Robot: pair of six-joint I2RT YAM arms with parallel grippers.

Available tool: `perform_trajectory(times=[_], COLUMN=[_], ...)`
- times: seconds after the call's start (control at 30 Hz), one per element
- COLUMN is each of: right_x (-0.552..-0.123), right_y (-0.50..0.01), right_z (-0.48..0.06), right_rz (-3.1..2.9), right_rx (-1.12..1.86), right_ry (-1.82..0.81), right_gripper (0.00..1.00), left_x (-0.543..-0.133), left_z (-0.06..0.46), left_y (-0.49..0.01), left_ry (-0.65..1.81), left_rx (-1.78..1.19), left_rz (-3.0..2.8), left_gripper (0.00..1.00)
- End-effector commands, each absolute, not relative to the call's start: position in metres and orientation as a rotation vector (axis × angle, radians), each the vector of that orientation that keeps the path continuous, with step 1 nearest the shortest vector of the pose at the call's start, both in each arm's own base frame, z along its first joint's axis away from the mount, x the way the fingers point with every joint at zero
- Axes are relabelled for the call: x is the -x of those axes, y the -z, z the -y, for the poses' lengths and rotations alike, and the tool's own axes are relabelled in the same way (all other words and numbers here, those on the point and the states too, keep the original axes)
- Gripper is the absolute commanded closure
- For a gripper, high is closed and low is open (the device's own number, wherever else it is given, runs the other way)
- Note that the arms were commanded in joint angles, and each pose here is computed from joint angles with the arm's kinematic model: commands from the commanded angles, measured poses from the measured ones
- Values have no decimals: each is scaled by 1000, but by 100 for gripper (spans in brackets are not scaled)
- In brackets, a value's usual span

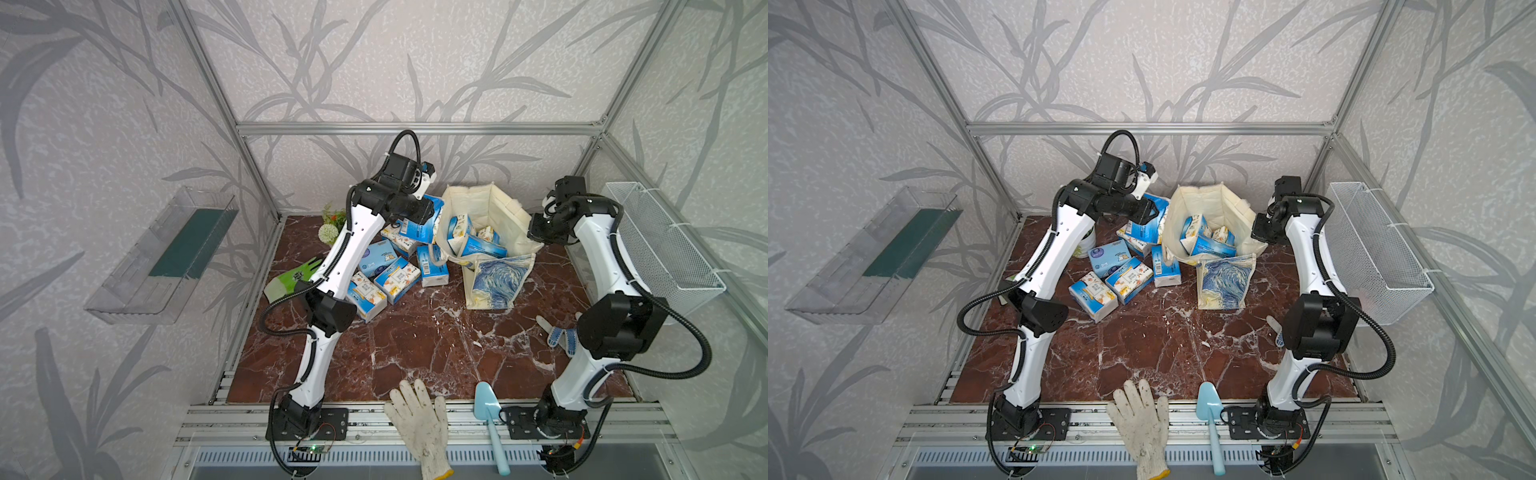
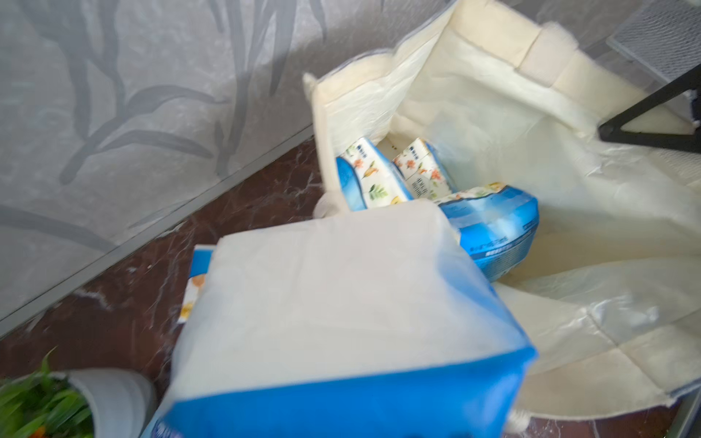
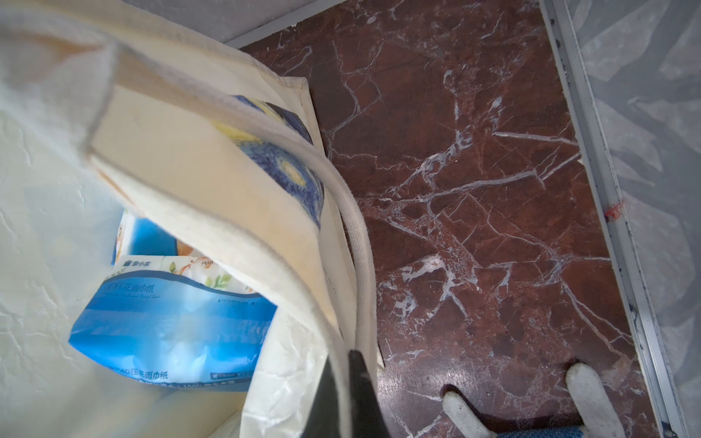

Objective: Put tissues into the canvas bag
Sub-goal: Place the pack of facial tissues in the canvas bag.

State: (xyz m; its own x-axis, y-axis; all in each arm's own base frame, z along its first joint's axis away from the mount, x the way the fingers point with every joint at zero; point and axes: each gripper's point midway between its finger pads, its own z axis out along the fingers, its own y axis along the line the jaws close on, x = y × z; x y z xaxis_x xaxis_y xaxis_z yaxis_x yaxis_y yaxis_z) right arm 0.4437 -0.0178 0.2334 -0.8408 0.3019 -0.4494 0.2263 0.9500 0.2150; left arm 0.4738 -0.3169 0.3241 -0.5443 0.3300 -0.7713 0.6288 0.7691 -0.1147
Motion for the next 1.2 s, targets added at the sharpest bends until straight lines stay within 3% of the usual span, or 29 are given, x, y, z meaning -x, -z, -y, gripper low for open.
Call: perform_trajectory(times=[0.0, 0.3, 0.6, 0.83, 1.03, 1.17], right_x=[-434, -437, -442, -446, -452, -455], right_y=[-240, -238, -242, -253, -258, -261], right_z=[17, 16, 12, 8, 5, 4], right_rz=[-2617, -2624, -2608, -2575, -2558, -2550], right_rx=[-372, -373, -379, -380, -380, -382], right_ry=[-219, -225, -261, -291, -299, -309], right_gripper=[100, 100, 100, 100, 100, 100], left_x=[-490, -493, -482, -481, -474, -475], left_z=[340, 389, 455, 476, 488, 488], left_y=[-384, -388, -346, -301, -277, -273], left_ry=[646, 778, 785, 803, 812, 791], left_rx=[-579, -559, -667, -674, -722, -728], left_rz=[-1975, -1877, -1852, -1936, -1973, -1976], left_gripper=[51, 52, 53, 51, 39, 19])
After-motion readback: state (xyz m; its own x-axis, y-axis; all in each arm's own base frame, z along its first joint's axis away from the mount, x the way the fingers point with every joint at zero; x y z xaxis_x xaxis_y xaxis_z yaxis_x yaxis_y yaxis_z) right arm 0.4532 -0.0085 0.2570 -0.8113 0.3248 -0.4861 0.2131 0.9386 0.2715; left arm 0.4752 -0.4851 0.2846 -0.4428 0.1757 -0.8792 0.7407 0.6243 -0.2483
